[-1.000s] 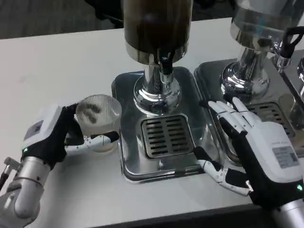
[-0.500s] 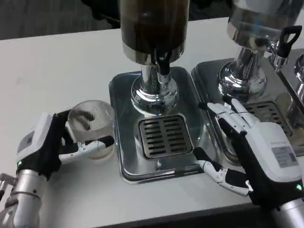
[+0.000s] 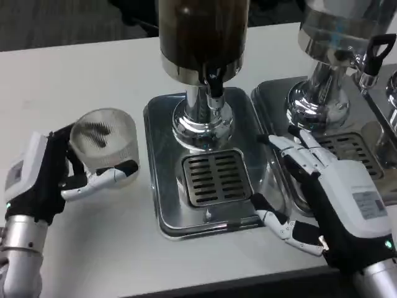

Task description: Grasp the cup under the faucet to collect the drink, then remove the cup.

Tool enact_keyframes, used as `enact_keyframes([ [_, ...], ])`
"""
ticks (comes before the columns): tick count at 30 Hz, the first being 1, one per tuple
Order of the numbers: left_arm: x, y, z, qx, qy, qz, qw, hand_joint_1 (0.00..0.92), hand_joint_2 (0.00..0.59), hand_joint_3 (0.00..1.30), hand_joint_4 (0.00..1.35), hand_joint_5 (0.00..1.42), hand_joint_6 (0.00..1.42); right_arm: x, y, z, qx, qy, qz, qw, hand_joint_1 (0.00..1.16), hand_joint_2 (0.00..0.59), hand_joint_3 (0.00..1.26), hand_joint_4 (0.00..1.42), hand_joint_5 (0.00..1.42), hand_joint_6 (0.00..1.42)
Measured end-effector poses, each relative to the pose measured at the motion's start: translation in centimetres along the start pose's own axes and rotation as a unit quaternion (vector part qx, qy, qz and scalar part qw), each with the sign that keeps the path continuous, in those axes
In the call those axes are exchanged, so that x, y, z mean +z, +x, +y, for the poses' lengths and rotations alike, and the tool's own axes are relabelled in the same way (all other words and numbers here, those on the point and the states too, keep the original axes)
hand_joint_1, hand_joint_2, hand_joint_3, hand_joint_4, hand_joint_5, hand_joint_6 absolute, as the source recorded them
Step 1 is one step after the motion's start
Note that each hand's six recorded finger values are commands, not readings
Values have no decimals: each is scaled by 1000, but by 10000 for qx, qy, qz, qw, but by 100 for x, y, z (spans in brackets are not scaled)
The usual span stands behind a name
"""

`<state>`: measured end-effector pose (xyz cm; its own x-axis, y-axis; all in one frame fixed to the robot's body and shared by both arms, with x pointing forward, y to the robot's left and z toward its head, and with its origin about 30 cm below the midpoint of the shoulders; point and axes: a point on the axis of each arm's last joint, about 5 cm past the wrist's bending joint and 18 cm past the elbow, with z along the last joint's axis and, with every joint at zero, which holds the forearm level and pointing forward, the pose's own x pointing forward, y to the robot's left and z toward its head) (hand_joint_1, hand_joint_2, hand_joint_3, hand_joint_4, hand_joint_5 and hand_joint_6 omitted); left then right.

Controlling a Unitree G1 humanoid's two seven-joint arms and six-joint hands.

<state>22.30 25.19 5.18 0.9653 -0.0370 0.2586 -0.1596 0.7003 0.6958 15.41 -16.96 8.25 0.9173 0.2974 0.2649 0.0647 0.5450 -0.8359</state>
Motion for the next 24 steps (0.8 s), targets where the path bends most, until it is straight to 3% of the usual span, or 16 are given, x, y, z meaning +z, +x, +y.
enact_keyframes([
  [5, 39, 26, -25, -294, -41, -153, 9994, 466, 19, 725, 904, 1111, 1386, -1, 5, 4, -3, 7, 3, 10000, 555, 380, 187, 184, 72, 189],
  [13, 161, 136, -186, -827, -73, -336, 9960, 468, 21, 725, 904, 1111, 1373, 19, -24, 12, -25, 51, 25, 10000, 555, 380, 187, 184, 72, 194],
  [19, 229, 206, -251, -979, -65, -446, 9942, 469, 26, 719, 890, 1100, 1370, 58, -37, 9, -92, 101, 6, 9999, 555, 380, 187, 184, 73, 194],
  [24, 291, 255, -335, -1224, -82, -474, 9913, 465, 28, 707, 877, 1087, 1339, 81, -71, 19, -126, 149, 79, 9998, 555, 380, 187, 184, 73, 194],
])
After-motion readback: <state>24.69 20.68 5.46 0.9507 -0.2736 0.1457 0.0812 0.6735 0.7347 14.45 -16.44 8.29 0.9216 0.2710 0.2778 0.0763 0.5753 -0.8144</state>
